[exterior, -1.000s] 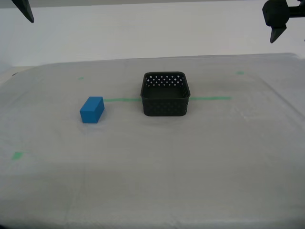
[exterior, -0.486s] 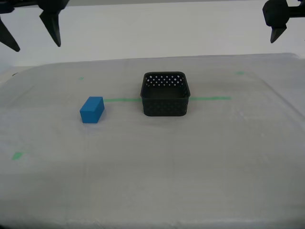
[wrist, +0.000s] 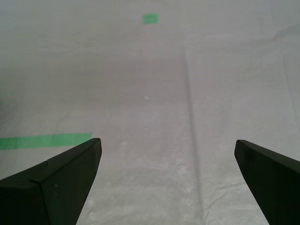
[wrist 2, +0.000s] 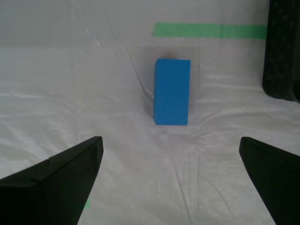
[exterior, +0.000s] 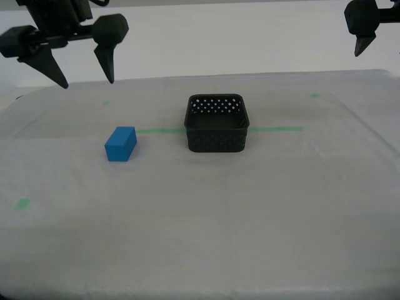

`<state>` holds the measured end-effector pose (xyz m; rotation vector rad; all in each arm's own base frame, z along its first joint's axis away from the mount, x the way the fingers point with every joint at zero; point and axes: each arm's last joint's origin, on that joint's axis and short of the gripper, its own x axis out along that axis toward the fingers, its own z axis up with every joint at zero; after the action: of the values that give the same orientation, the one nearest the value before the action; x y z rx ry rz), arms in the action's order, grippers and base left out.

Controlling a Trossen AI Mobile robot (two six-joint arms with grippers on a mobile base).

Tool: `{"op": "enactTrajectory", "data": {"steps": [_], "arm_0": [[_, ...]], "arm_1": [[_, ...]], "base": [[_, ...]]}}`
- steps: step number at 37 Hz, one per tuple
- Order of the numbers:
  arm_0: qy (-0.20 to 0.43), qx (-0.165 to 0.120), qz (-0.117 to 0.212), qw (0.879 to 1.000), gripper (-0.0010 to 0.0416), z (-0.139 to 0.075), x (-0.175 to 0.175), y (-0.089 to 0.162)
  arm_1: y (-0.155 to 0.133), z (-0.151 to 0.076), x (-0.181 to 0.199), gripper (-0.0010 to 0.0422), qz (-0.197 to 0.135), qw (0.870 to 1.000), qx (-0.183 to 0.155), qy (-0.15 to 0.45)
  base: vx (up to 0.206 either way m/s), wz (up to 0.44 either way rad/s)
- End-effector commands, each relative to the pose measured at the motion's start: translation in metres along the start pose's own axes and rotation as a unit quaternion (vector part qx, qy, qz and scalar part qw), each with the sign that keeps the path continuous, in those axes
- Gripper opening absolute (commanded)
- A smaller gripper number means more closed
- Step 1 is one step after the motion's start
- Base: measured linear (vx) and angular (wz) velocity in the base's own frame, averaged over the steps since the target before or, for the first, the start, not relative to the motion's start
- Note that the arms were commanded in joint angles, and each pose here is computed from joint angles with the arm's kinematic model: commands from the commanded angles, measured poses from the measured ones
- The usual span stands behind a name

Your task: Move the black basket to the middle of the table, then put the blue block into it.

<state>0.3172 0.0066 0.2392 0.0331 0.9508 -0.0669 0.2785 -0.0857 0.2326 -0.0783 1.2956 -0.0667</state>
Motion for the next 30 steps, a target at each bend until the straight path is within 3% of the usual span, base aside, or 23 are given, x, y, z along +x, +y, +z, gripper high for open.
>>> {"op": "enactTrajectory", "data": {"steps": [1, 10, 30], "arm_0": [[-0.001, -0.001, 0.000, 1.000, 0.0399, 0.000, 0.000, 0.000], [-0.001, -0.001, 0.000, 1.000, 0.0399, 0.000, 0.000, 0.000], [-0.001, -0.001, 0.000, 1.000, 0.0398, 0.000, 0.000, 0.000]], "arm_1": [[-0.002, 0.006, 0.015, 0.0401, -0.002, 1.000, 0.011, 0.005], [-0.008, 0.016, 0.054, 0.0401, -0.030, 0.999, 0.025, 0.024], [-0.015, 0.016, 0.122, 0.0401, -0.016, 0.996, 0.060, 0.069]], "base": [[0.000, 0.000], [0.000, 0.000], [0.000, 0.000]]}}
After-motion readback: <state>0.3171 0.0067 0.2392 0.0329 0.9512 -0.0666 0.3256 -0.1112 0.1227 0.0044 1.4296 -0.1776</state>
